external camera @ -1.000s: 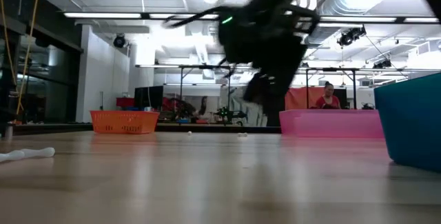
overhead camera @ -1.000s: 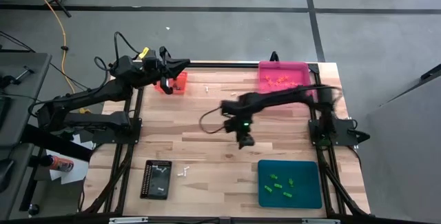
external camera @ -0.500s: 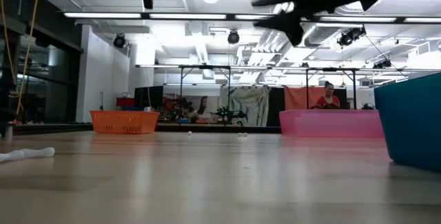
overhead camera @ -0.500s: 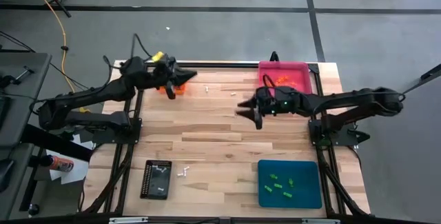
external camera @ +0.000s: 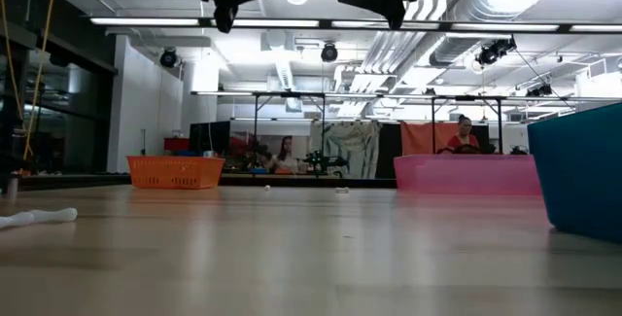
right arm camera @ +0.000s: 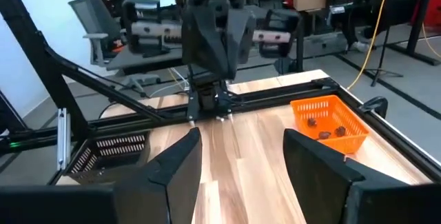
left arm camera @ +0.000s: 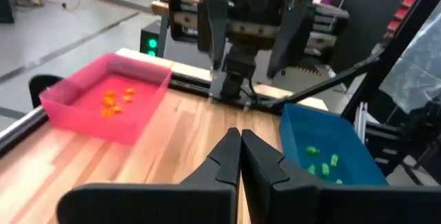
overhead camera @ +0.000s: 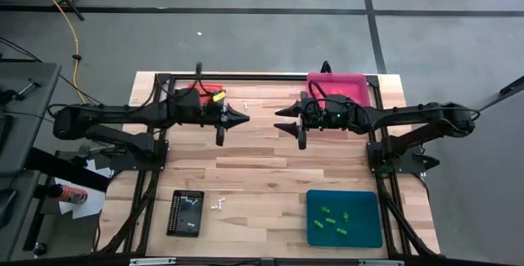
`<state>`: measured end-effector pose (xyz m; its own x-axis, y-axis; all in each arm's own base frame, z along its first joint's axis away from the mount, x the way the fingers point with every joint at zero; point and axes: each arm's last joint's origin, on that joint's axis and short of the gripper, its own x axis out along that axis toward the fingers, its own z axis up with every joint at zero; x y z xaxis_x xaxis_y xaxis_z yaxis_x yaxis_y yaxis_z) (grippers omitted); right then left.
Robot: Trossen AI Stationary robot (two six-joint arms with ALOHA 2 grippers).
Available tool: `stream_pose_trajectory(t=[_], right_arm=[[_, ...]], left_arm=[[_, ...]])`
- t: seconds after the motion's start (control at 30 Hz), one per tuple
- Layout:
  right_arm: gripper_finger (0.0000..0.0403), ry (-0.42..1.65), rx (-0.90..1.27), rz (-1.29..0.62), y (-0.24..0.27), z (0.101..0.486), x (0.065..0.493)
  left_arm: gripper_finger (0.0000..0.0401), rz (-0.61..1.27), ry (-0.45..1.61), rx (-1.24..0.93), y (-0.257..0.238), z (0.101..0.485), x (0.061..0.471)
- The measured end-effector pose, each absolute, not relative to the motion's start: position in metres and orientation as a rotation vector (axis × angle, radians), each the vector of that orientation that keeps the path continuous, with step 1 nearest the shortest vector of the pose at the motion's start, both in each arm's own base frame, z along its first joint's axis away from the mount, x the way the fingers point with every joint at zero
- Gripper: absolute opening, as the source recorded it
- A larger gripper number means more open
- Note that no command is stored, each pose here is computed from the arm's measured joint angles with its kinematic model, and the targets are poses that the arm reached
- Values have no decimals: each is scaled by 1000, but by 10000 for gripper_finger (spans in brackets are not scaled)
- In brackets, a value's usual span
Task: Sort Halloween decoration
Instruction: Put the white bone toy into the black bin
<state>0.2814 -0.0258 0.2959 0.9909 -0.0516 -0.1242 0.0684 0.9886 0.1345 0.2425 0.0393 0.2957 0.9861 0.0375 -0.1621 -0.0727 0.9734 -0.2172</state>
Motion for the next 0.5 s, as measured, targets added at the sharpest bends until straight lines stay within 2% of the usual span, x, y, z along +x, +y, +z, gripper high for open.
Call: stream_pose_trajectory(t=[0.1,0.17,0.4,0.43,0.5], right_arm=[[188,116,160,-81,-26,296,281],[167,110,186,-88,-27,297,281],[17,98,181,-87,-27,298,282],[10,98,181,-89,-27,298,281],[20,98,185,-89,-27,298,281]], left_arm=[[0,49,165,-229,38,293,246],[0,47,162,-226,38,293,246],[0,36,123,-94,38,297,246],[0,36,125,-86,38,297,246],[0,35,126,-85,38,297,246]])
